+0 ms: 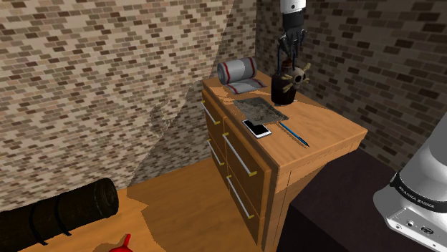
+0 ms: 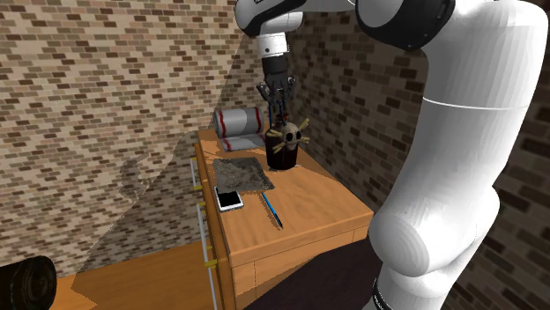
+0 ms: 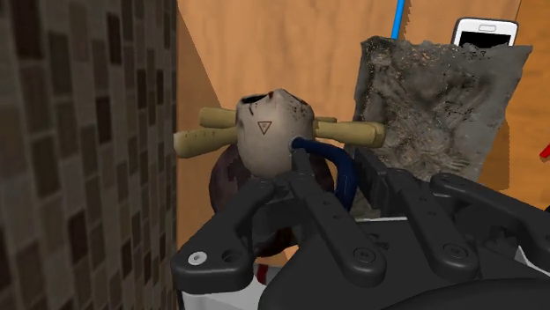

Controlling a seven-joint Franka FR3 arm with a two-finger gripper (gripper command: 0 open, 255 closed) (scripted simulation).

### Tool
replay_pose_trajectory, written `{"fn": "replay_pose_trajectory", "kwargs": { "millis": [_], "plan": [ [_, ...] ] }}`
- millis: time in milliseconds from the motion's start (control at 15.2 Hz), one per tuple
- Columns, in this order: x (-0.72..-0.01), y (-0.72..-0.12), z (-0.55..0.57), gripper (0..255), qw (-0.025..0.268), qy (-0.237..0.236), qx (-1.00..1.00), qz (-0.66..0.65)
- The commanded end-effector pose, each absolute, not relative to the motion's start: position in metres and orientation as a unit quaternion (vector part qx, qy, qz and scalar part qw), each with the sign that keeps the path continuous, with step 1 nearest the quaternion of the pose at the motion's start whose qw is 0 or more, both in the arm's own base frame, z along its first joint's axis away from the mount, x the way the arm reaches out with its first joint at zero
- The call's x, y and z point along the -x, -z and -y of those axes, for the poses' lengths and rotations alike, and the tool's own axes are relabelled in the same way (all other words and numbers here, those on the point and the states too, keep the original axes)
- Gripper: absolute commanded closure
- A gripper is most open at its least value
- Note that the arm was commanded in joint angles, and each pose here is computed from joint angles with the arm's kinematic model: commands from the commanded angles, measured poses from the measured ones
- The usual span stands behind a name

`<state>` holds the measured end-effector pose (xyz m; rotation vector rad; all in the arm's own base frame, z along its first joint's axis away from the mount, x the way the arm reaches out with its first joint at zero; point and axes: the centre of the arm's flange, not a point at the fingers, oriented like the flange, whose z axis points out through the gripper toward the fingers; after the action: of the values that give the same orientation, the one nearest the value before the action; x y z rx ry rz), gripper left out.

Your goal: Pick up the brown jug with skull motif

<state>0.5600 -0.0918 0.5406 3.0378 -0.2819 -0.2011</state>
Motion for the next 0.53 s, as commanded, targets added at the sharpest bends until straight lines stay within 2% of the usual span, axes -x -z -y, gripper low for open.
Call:
{"fn": "replay_pose_trajectory", "kwargs": {
  "millis": [0, 462],
  "plan": [
    [-0.5597, -0.5401, 0.0918, 255, 0.042, 0.066, -0.993, 0.092],
    [-0.5607, -0.5396, 0.0918, 255, 0.042, 0.066, -0.993, 0.092]
  ]
}}
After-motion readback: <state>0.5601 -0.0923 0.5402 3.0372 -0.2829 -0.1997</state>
